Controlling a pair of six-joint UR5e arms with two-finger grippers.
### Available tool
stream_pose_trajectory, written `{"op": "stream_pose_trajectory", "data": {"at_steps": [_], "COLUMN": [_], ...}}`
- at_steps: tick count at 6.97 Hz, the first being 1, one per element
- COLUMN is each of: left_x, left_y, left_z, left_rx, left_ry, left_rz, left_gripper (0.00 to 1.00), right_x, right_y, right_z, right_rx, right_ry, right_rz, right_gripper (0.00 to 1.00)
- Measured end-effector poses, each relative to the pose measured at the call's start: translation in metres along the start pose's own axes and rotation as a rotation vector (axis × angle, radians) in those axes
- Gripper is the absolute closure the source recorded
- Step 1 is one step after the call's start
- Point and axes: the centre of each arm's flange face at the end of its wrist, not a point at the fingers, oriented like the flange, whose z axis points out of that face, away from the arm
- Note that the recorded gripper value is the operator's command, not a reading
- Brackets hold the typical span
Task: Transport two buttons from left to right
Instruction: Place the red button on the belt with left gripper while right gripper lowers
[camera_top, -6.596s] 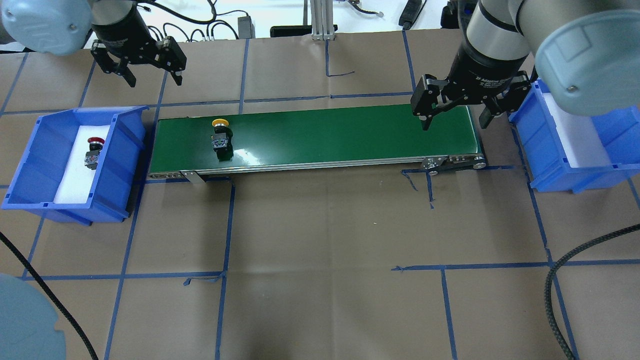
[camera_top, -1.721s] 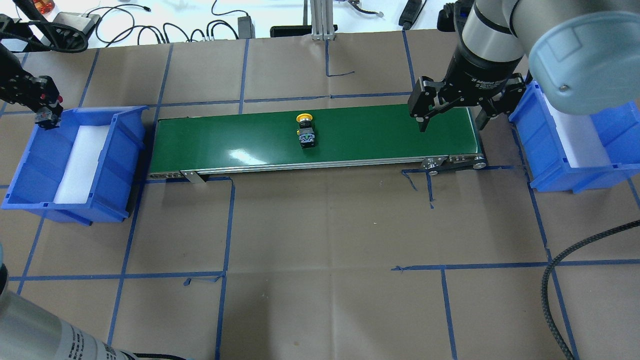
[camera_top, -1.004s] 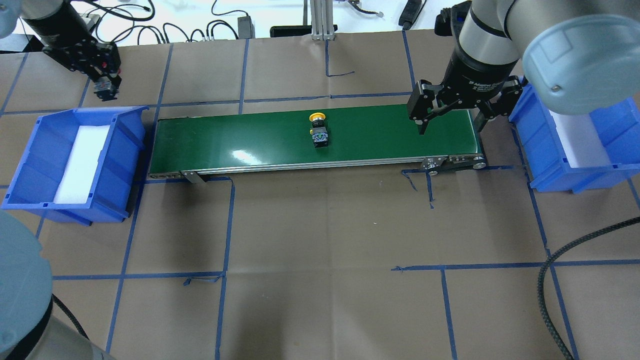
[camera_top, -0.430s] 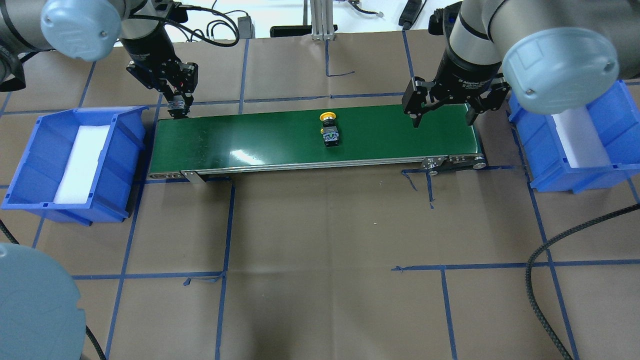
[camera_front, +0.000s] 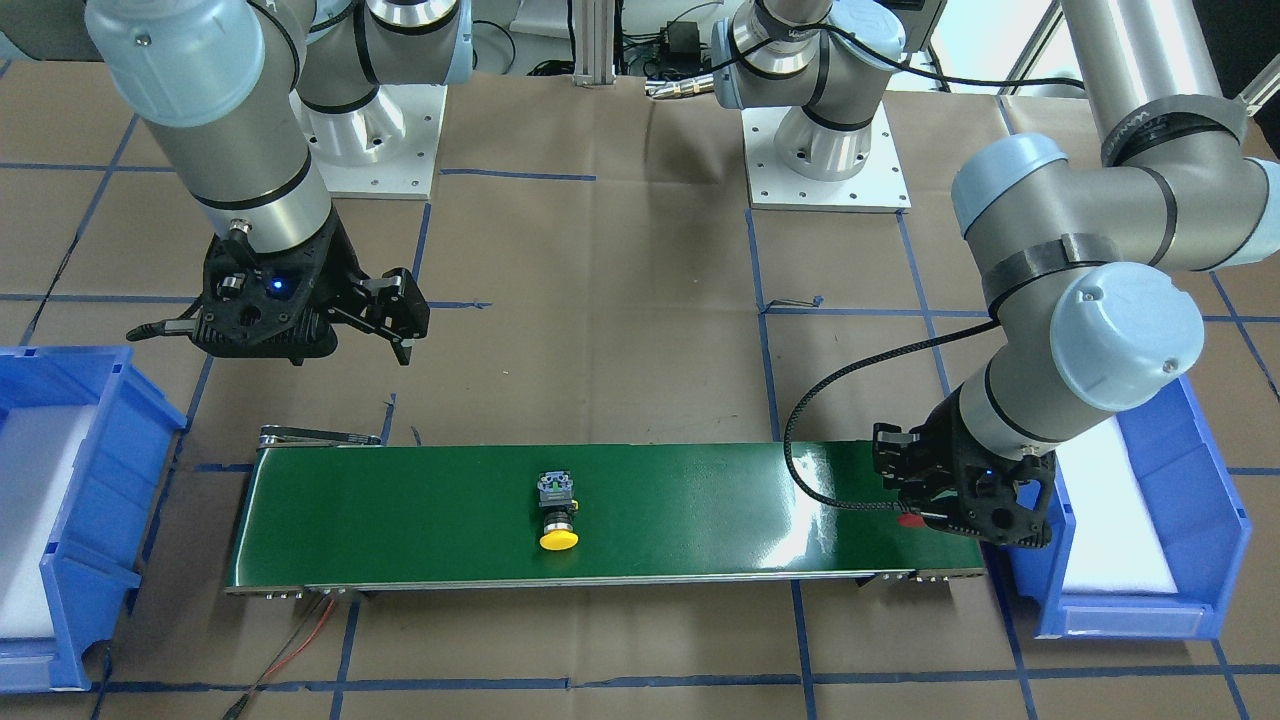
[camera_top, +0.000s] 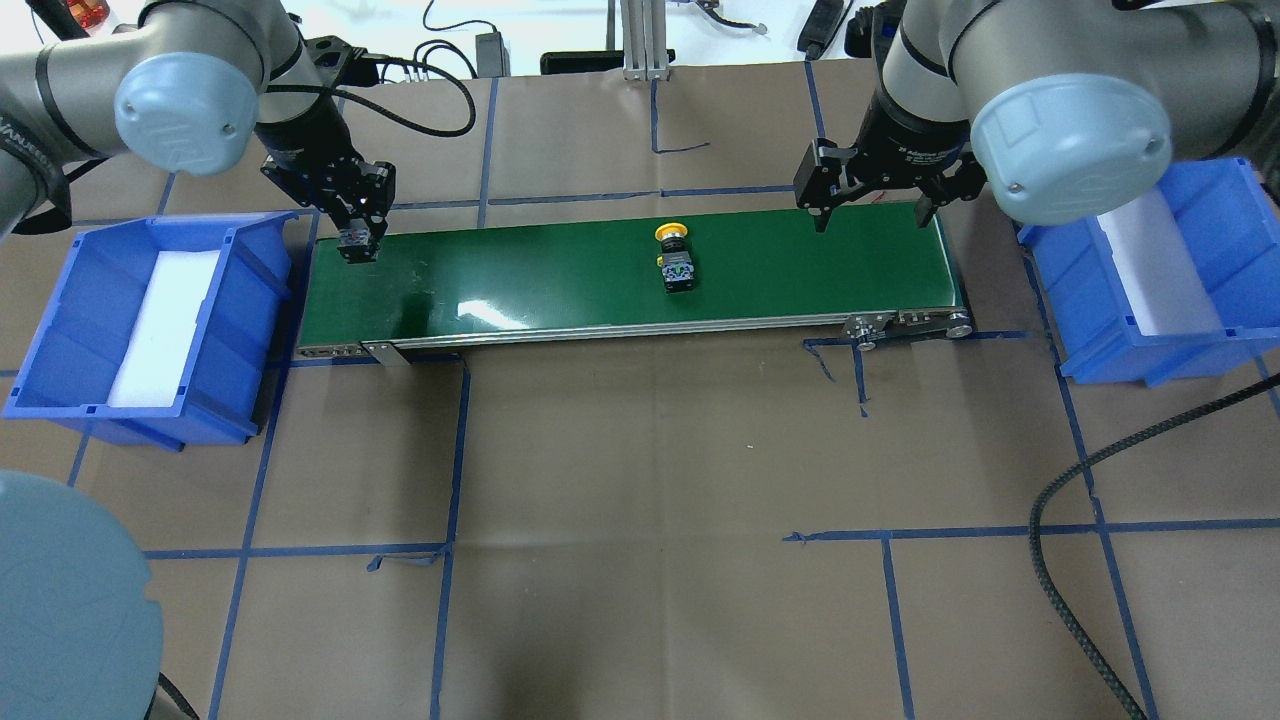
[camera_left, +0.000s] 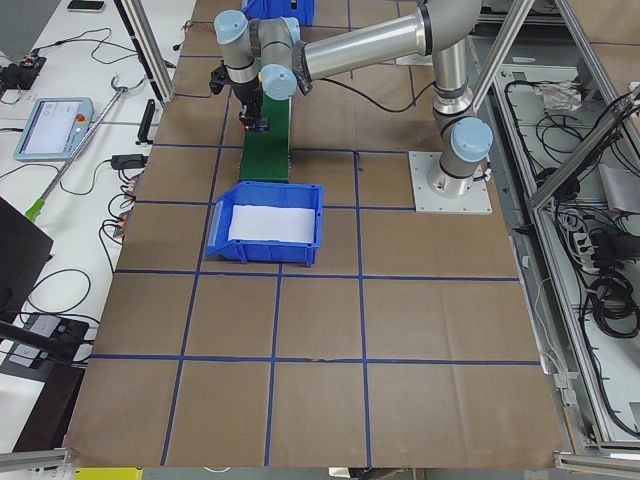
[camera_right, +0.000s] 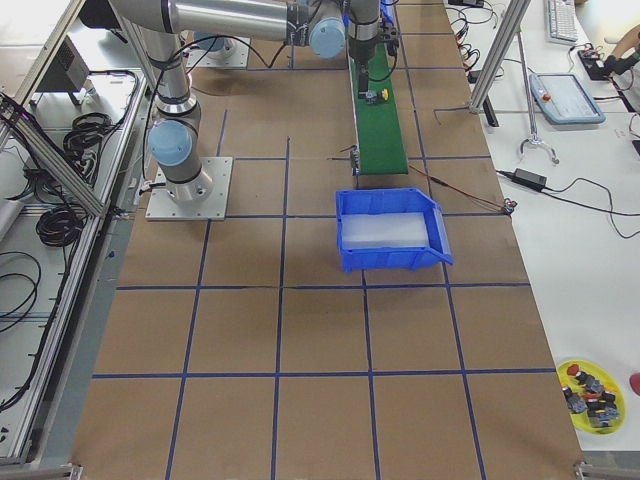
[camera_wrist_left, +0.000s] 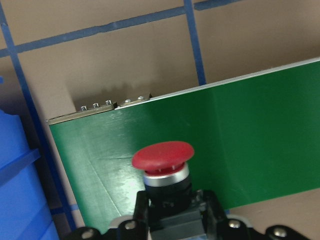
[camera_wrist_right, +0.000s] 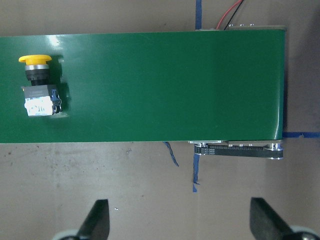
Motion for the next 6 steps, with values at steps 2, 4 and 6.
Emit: {"op": "stream_pose_trajectory", "data": {"at_steps": [2,4,6], "left_x": [-0.012,-0.011,-0.007], "left_y": [0.007,0.011,0.011], "left_z": [0.030,0.050,0.060], "left_rx": [0.012,0.016,0.007], "left_ry": [-0.004,-0.005,-0.002], "left_rz": [-0.014,-0.020,-0.022], "left_gripper": [1.00,0.98,0.84], "right_x": [0.000,0.001,0.000], "right_y": [-0.005,-0.006,-0.013], "right_z": [0.017,0.028,0.036], "right_rx": [-0.015,0.006,0.036], "right_ry": [0.002,0.002,-0.001], "right_rz": [0.001,-0.008,-0.011], "right_gripper": [0.00,0.00,0.00]}}
